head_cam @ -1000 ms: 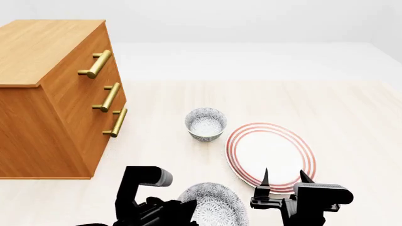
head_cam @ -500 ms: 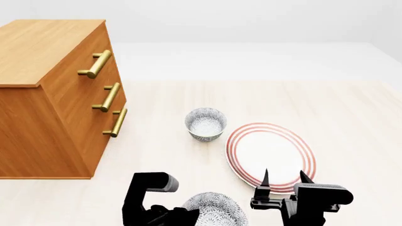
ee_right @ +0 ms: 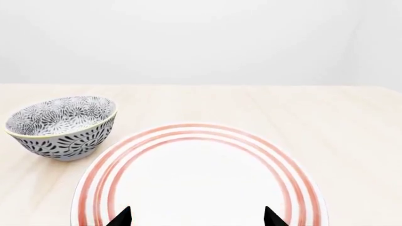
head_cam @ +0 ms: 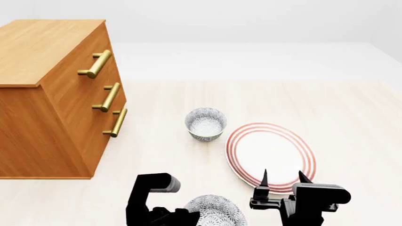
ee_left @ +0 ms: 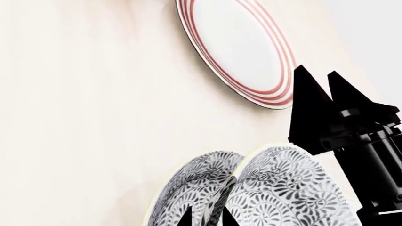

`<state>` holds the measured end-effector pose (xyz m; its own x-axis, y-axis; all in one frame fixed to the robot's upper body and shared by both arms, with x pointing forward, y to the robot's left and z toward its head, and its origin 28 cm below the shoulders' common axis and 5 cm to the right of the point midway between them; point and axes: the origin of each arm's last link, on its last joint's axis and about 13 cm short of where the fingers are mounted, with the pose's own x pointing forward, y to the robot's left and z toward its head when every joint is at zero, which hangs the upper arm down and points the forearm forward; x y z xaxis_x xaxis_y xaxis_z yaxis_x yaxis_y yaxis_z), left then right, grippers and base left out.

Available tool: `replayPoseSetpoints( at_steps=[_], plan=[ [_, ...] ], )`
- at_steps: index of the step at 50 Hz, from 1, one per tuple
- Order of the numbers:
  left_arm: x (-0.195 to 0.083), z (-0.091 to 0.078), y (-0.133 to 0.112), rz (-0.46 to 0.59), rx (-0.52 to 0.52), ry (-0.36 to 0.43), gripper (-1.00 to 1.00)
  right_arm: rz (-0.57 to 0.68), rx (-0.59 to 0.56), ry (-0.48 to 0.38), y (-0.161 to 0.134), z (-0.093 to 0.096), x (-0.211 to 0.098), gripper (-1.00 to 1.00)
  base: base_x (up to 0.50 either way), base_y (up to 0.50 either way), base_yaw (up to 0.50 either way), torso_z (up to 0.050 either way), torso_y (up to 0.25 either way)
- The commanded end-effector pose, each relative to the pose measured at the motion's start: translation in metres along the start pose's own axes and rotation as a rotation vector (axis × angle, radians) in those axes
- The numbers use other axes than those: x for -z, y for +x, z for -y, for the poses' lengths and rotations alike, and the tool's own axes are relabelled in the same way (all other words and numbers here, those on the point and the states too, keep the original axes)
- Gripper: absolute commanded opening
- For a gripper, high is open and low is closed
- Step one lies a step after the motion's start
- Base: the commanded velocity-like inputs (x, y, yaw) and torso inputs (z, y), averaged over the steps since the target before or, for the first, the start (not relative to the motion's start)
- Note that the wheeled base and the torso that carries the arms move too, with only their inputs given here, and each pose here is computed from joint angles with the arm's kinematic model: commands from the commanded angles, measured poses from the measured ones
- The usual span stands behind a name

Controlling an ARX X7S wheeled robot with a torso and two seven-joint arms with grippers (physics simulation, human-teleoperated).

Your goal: Stack the bowl in the middle on the bowl at the back.

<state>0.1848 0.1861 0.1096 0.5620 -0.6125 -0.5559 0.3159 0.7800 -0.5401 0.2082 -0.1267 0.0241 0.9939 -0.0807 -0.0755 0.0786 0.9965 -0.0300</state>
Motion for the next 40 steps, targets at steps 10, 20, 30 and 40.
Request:
replayPoseSetpoints(
  at_steps=[10, 20, 30, 40],
  plan=[
    [-0.0011, -0.0036, 0.0070, -0.005, -0.024, -0.028, -1.00, -0.004, -0.003, -0.001, 0.0007, -0.0005, 0.0015, 1.00, 0.00, 0.00, 0.00, 0.000, 0.000],
    [0.0012, -0.0042, 0.0097, -0.019, -0.031, -0.027, -1.00, -0.005, -0.004, -0.003, 0.0000, 0.0000, 0.0018, 1.00, 0.00, 0.00, 0.00, 0.000, 0.000],
    [0.0017, -0.0039, 0.0099, -0.022, -0.028, -0.023, 1.00, -0.006, -0.003, -0.003, 0.0000, 0.0002, 0.0018, 1.00, 0.00, 0.00, 0.00, 0.000, 0.000],
    [0.0019, -0.0027, 0.0086, -0.017, -0.019, -0.012, 1.00, -0.007, -0.003, -0.003, 0.0003, 0.0003, 0.0019, 1.00, 0.00, 0.00, 0.00, 0.000, 0.000]
  ],
)
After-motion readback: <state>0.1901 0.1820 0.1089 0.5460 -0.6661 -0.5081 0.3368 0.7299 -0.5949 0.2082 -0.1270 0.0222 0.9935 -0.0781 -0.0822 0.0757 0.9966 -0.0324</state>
